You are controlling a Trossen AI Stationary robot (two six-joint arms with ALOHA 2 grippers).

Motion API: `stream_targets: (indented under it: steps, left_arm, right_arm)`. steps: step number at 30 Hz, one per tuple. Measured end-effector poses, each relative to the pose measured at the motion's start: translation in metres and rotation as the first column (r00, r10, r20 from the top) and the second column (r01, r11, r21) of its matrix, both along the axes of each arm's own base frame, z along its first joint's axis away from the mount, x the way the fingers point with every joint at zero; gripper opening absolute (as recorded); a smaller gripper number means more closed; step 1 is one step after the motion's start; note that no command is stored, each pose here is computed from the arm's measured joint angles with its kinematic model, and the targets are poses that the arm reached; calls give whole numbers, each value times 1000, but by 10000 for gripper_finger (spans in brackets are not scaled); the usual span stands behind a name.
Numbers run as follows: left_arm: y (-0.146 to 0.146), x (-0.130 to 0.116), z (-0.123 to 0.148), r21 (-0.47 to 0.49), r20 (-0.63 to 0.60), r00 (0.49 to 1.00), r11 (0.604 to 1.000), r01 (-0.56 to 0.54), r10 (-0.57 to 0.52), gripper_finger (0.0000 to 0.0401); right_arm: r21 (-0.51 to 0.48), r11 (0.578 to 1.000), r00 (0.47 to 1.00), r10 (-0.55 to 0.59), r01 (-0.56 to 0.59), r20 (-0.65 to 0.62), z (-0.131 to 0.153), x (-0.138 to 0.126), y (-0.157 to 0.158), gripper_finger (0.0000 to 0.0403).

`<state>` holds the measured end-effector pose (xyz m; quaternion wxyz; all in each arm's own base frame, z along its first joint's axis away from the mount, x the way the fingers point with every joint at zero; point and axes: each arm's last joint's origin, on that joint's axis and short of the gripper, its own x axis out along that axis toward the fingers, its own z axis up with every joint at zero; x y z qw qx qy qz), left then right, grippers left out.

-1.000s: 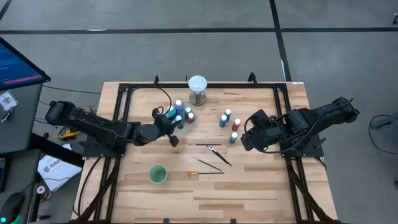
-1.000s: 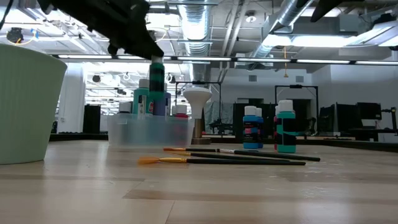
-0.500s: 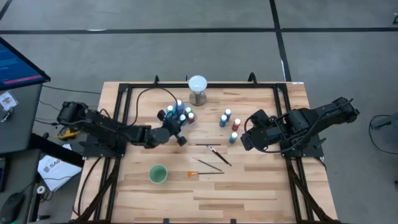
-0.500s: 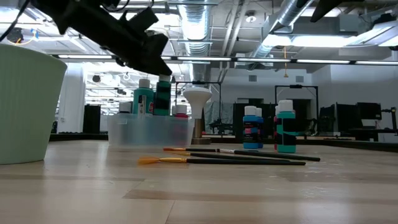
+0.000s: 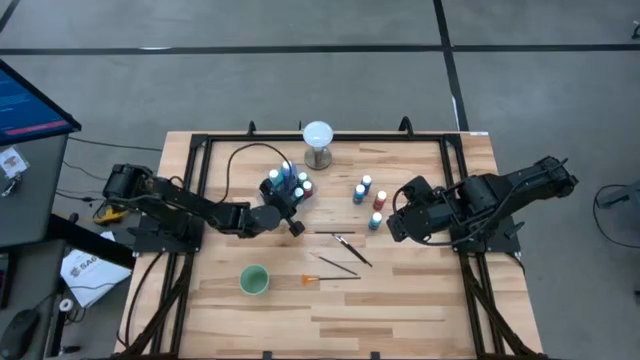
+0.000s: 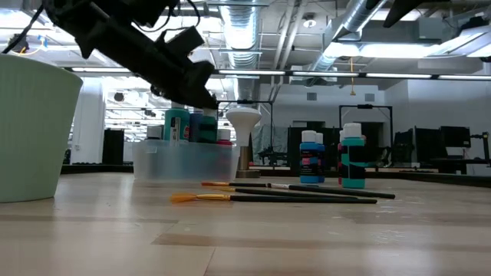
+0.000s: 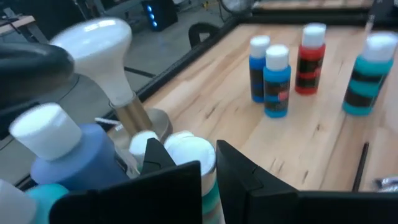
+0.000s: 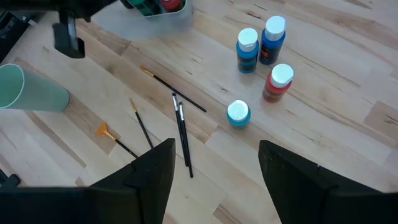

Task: Pick & Place Paint Supplies
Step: Put the small light blue bottle into the white bin

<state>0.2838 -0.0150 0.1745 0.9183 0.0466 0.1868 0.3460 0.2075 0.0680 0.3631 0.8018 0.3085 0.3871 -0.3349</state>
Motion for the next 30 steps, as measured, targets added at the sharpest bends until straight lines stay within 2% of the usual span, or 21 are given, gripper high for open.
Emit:
stream_targets:
  steps: [6, 14, 30]
  left_arm:
    - [9, 2, -3, -9, 1, 1000, 1000, -29, 29, 0]
    - [20, -6, -14, -77, 34, 995, 993, -90, 93, 0]
    - [28, -12, -22, -123, 43, 997, 991, -57, 62, 0]
  right_arm:
    - [0, 1000, 1000, 0, 0, 0, 0, 0, 0, 225]
    - [0, 1000, 1000, 0, 0, 0, 0, 0, 0, 225]
    - [-1, 1000, 1000, 1, -1, 0, 0, 0, 0, 225]
